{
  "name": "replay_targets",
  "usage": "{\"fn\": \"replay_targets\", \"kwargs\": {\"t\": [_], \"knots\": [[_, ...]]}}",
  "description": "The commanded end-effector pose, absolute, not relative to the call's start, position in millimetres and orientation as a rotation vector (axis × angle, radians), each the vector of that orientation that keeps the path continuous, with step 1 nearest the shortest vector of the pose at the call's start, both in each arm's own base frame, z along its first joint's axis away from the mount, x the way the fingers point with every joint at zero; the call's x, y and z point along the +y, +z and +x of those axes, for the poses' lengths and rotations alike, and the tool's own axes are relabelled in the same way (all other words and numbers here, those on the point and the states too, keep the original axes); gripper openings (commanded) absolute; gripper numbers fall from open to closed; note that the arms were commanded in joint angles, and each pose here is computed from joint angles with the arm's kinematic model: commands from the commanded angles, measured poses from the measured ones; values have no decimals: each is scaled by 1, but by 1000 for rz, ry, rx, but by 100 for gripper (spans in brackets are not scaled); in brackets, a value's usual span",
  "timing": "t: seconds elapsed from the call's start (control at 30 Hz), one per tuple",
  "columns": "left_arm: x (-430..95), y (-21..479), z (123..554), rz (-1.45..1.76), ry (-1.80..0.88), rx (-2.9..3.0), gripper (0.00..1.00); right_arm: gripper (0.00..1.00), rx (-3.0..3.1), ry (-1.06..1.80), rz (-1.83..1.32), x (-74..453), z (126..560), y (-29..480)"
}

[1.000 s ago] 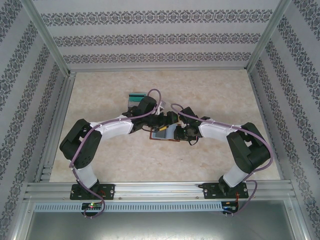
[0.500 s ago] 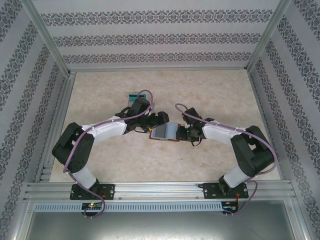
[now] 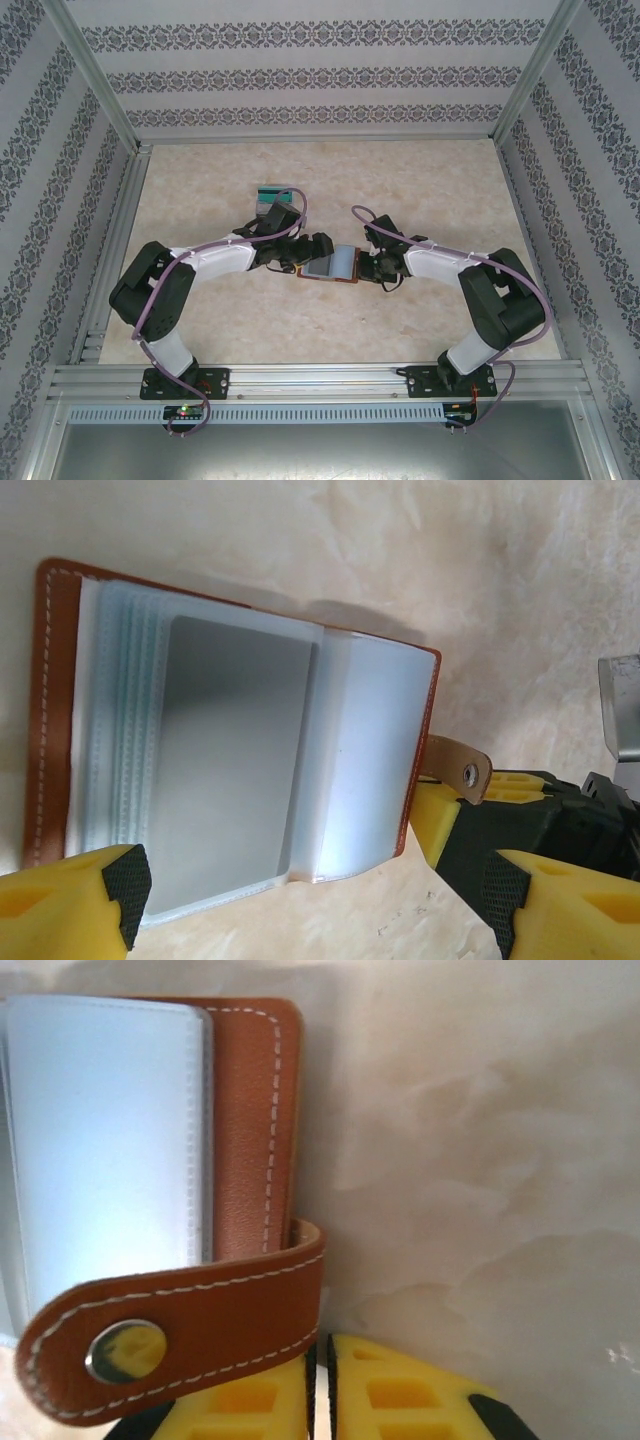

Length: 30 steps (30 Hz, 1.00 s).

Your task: Take the credit cards out of the card holder

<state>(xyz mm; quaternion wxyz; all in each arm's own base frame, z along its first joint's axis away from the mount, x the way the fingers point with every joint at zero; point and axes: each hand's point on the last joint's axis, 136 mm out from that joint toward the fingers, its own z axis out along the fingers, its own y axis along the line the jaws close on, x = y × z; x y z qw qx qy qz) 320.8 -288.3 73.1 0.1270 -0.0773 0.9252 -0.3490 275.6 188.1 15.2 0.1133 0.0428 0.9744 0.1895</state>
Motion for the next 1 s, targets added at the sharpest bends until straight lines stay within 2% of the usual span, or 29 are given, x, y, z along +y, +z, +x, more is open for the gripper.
{"fn": "replay_targets", "kwargs": {"t": [0.0, 0.6, 0.97], "knots": [[-283, 57, 316, -222, -977, 2738, 88, 14, 2869, 611, 108, 196, 272, 11], [-275, 49, 316, -240, -915, 2749, 88, 14, 2880, 606, 101, 197, 269, 8], [-275, 71, 322, -227, -952, 2660, 88, 14, 2893, 597, 99, 197, 267, 4]]}}
